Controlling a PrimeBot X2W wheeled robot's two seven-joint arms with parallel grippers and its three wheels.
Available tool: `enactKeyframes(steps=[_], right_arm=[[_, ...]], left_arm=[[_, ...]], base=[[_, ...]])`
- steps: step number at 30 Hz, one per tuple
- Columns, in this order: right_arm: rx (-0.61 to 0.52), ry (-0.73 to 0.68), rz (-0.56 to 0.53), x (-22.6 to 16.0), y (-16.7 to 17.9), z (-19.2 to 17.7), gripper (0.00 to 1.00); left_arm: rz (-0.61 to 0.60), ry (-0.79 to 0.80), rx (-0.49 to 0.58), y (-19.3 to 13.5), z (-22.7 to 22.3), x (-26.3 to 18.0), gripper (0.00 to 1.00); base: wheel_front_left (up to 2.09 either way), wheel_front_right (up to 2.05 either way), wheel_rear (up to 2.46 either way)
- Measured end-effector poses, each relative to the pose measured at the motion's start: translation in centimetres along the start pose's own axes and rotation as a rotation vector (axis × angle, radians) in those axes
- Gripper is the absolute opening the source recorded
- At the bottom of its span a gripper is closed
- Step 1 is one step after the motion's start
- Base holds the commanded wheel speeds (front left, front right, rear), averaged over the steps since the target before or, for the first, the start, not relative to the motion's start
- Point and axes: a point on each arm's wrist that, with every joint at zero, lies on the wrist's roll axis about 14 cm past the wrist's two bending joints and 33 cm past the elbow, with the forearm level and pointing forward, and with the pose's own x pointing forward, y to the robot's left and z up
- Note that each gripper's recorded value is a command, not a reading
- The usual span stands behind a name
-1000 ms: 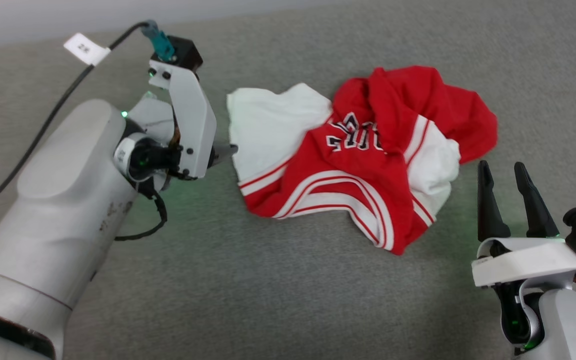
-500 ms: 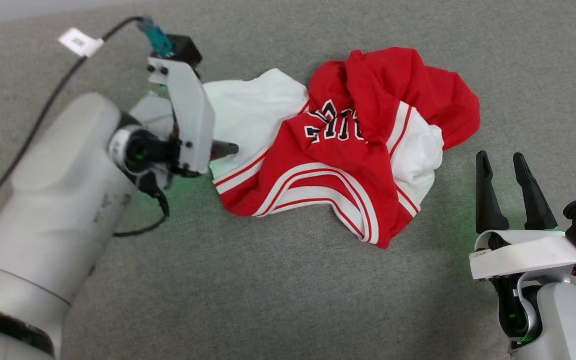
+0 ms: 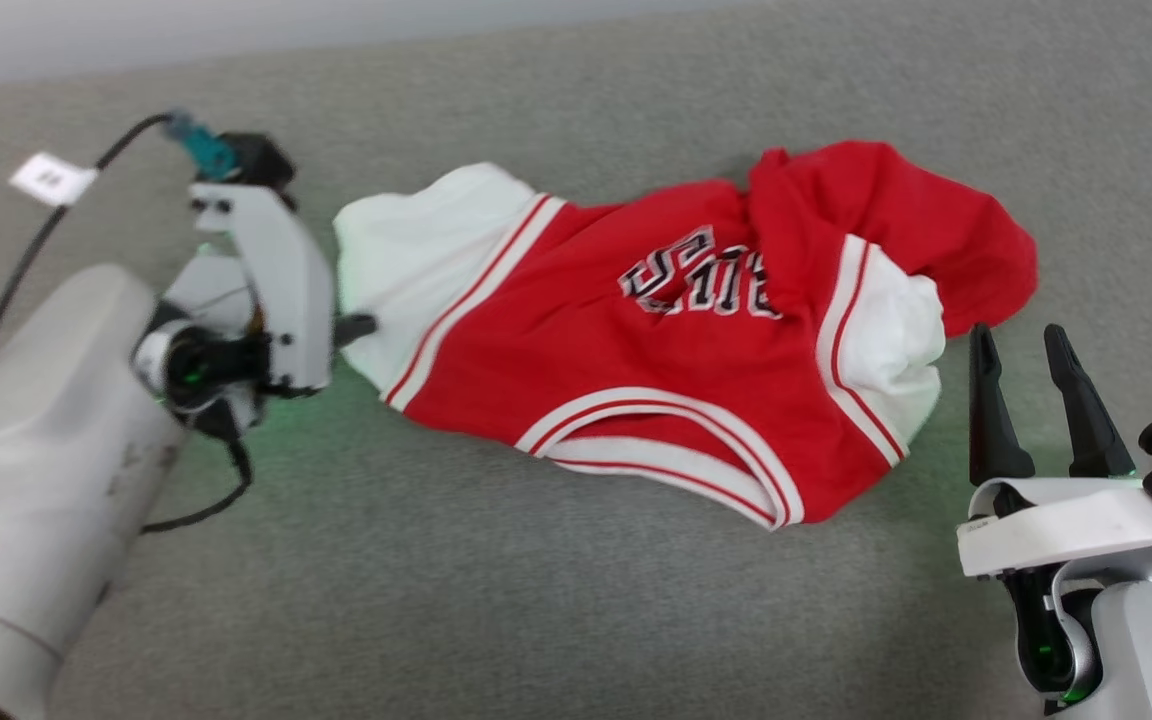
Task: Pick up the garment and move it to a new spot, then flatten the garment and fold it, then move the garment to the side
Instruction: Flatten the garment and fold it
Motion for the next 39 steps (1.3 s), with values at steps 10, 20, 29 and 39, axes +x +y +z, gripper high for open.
enactKeyframes(steps=[10, 20, 29, 39], right_arm=[[0.004, -0.019, 0.074, 0.6, 2.3, 0.6, 1.0], [-0.05, -0.014, 0.109, 0.4, 2.4, 1.3, 1.0], [-0.251, 0.083, 0.286, -0.1, 4.5, 1.4, 1.0], [-0.548, 0.446, 0.656, -4.7, 7.0, -2.2, 1.0]], left_arm=[[0.168, -0.059, -0.09, 6.2, -1.7, -5.6, 0.0], [0.173, -0.133, -0.064, 5.6, -1.8, -6.0, 1.0], [0.18, -0.472, 0.046, 4.7, 0.8, -8.8, 1.0], [0.231, -0.845, 0.097, 2.7, -2.1, -11.7, 1.0]], base=[[0.0, 0.0, 0.0], [0.0, 0.0, 0.0], [0.0, 0.0, 0.0], [0.0, 0.0, 0.0]])
